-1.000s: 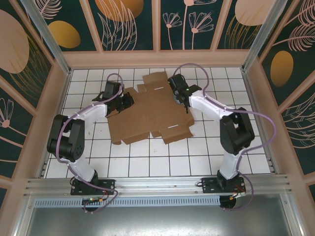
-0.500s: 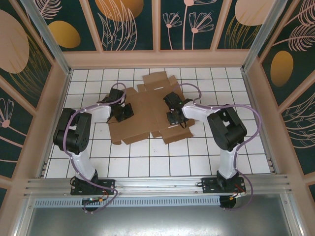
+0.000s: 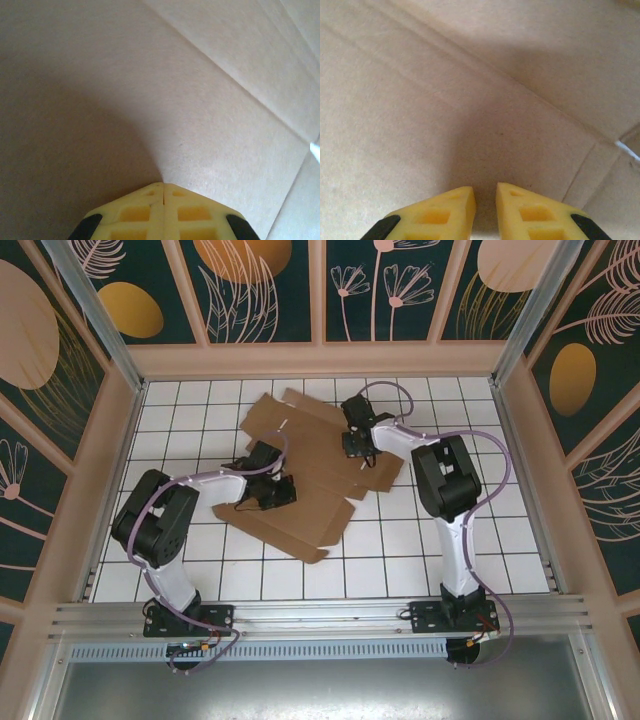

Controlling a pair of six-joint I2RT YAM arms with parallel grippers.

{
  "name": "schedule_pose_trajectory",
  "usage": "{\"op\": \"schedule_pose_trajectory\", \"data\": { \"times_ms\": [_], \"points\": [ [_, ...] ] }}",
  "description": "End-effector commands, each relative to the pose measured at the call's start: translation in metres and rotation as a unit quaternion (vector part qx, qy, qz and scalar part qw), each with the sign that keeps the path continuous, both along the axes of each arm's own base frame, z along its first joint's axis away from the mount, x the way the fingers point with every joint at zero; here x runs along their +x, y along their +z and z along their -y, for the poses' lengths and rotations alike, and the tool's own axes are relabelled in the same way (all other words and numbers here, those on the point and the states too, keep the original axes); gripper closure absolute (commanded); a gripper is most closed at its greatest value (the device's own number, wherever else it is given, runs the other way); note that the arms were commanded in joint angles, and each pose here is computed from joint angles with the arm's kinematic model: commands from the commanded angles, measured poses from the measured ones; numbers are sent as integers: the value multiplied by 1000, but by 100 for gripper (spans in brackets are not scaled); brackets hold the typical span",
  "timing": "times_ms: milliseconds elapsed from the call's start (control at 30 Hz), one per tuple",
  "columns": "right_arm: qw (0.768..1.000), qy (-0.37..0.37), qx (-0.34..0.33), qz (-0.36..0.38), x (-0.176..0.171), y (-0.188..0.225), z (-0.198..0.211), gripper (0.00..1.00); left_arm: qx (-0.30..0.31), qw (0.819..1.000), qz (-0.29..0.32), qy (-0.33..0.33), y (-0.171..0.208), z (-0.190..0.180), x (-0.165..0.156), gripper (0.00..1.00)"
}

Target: Fold the paper box

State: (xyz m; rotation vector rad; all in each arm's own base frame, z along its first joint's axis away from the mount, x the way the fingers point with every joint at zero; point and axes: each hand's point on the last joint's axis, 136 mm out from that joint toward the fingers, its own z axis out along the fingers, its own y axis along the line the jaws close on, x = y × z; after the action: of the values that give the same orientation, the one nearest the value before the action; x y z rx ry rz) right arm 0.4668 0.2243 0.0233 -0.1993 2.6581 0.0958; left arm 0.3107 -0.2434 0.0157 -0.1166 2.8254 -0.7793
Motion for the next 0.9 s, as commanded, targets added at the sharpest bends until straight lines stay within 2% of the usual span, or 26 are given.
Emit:
{"op": "schedule_pose_trajectory", "data": {
  "times_ms": [0, 133, 367, 567, 667, 733, 867],
  "points": [
    [996, 47, 22, -66, -20, -34, -24, 77, 4, 998, -37, -42, -15, 17, -18, 99],
    [993, 75, 51, -72, -21, -31, -39, 74, -18, 997, -21, -78, -3, 46, -11, 95],
    [986, 111, 70, -100, -39, -38, -51, 73, -19, 991, -42, -126, -18, 86, -17, 97],
    [988, 104, 60, -99, -51, -37, -39, 73, -12, 992, -14, -128, 7, 87, -9, 96],
    [991, 96, 67, -72, -46, -13, -37, 70, -5, 991, 24, -133, 37, 90, 7, 94],
    [993, 80, 81, -40, -35, 16, -33, 68, -9, 990, 56, -129, 64, 93, 24, 92],
    [991, 46, 123, 10, -14, 66, -18, 61, -31, 991, 91, -92, 95, 85, 62, 92]
  ]
}}
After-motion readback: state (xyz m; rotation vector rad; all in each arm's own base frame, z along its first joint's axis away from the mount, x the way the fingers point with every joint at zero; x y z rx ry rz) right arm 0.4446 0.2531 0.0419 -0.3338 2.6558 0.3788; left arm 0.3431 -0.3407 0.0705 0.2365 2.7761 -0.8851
